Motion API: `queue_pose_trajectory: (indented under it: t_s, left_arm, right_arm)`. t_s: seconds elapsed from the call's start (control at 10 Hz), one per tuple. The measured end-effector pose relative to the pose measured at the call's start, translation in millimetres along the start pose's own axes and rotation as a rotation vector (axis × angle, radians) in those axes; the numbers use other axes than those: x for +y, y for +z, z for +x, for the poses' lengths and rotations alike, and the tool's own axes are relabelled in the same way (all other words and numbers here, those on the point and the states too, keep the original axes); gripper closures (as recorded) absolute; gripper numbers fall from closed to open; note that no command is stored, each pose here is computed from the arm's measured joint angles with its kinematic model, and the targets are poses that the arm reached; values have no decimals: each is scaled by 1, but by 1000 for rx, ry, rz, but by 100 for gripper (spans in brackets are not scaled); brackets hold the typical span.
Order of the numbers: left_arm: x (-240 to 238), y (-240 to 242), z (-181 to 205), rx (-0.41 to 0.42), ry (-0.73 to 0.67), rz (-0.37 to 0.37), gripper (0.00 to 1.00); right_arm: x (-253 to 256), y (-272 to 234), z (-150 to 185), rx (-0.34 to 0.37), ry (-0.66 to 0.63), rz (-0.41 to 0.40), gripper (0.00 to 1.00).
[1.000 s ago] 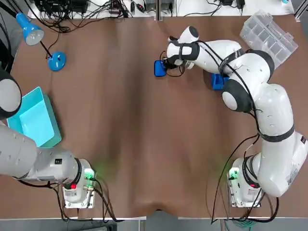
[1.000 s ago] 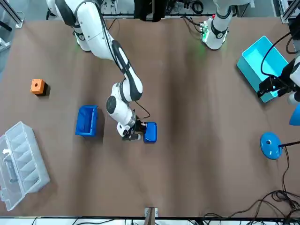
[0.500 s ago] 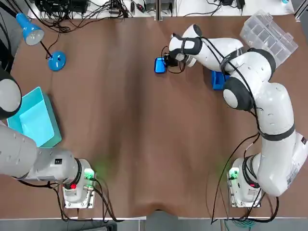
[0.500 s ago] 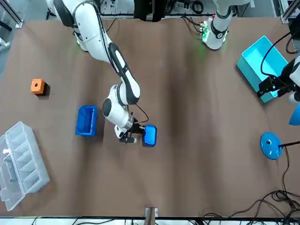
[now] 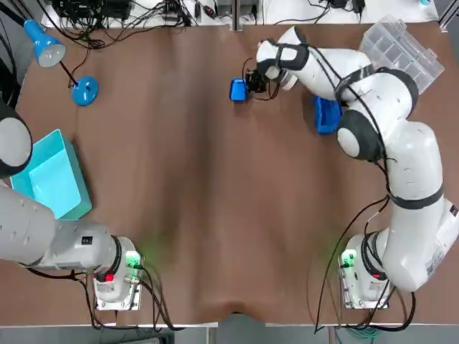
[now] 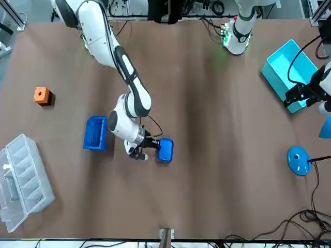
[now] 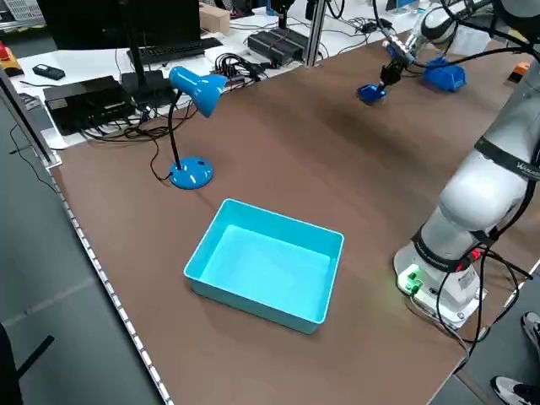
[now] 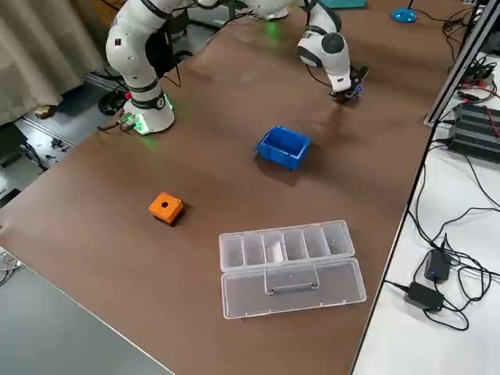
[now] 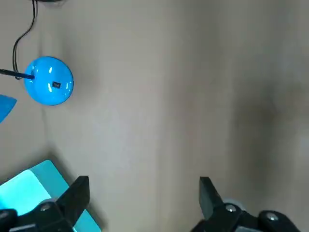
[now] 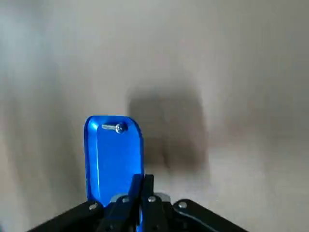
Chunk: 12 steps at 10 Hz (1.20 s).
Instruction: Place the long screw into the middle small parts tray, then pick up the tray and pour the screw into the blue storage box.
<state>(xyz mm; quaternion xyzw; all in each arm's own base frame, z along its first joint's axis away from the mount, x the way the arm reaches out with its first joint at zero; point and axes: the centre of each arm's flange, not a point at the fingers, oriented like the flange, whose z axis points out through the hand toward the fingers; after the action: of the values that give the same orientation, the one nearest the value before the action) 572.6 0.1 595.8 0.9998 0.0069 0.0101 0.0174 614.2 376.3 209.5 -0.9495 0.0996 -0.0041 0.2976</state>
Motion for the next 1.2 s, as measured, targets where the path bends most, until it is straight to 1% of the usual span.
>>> queue_pose_trajectory:
  t_s: [0.2,0.4,0.5,0.8,0.9,1.0,1.2]
  left_arm:
    - [0,0,0,0,0,0,0]
    - [0,0,0,0,0,0,0]
    - [0,0,0,1,0,0,0]
    - [1,0,0,1,1,0,0]
    - [1,0,0,1,1,0,0]
    - [1,-1,0,1,0,0,0]
    - [0,-1,0,1,0,0,0]
  right_arm:
    - [-1,-35,14,8,-18,28,96]
    - [15,-81,28,-14,-77,53,96]
    - [37,-111,38,-21,-118,66,96]
    - [122,-183,58,-3,-200,83,96]
    - [150,-204,62,-19,-214,88,96]
    - [179,-229,67,-54,-234,69,96]
    - [233,-284,73,-114,-269,-3,97]
